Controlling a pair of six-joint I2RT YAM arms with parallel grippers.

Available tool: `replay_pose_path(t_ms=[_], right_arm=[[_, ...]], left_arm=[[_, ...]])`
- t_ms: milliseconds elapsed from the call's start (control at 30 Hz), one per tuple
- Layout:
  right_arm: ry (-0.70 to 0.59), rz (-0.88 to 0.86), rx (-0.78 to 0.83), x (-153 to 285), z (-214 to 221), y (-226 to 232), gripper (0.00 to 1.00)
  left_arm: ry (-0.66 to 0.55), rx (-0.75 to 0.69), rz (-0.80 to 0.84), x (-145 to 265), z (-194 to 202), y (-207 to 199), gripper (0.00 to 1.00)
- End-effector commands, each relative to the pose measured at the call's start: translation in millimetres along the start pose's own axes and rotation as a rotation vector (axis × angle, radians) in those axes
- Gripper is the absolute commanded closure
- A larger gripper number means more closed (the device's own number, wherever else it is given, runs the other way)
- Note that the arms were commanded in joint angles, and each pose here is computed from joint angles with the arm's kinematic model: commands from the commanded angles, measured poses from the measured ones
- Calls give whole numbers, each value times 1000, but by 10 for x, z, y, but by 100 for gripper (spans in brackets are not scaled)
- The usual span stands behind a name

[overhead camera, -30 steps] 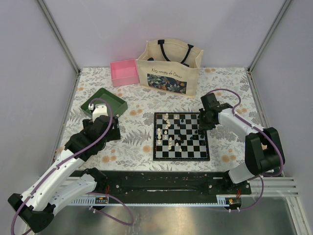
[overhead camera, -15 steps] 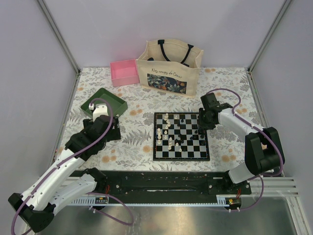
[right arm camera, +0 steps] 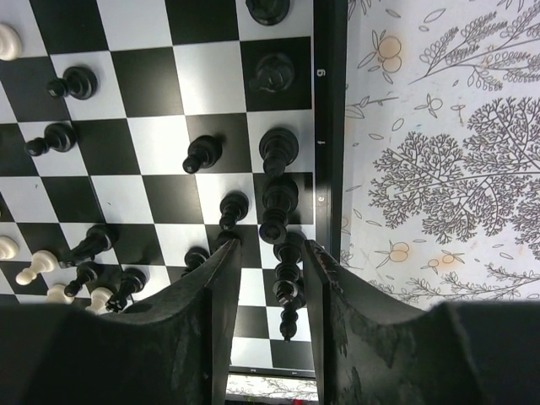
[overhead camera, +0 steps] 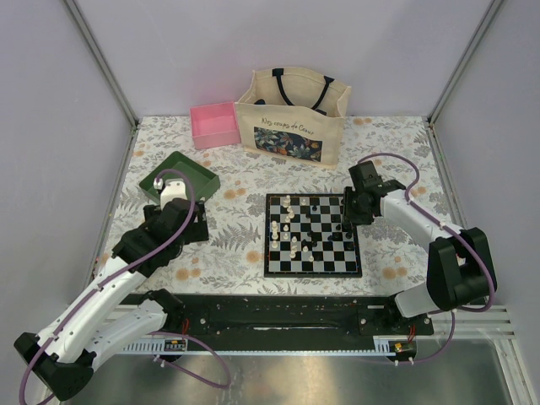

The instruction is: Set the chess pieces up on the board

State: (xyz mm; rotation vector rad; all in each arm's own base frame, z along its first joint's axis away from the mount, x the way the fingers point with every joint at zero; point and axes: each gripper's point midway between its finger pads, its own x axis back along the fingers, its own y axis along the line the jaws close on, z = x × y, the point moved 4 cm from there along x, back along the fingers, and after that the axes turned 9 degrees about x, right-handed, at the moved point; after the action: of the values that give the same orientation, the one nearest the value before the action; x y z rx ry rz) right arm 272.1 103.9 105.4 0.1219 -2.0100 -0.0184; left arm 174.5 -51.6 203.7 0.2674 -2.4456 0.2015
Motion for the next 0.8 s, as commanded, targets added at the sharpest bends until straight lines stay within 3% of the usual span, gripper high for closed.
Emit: replay_pose_path(t_ms=[0, 767], right_arm=[[5, -4, 7, 52, 69, 10, 56], [31, 0, 18, 65, 180, 23, 75]], left_arm=[[-39, 23, 30, 41, -137, -60, 1], [-34, 19, 30, 38, -130, -64, 1]])
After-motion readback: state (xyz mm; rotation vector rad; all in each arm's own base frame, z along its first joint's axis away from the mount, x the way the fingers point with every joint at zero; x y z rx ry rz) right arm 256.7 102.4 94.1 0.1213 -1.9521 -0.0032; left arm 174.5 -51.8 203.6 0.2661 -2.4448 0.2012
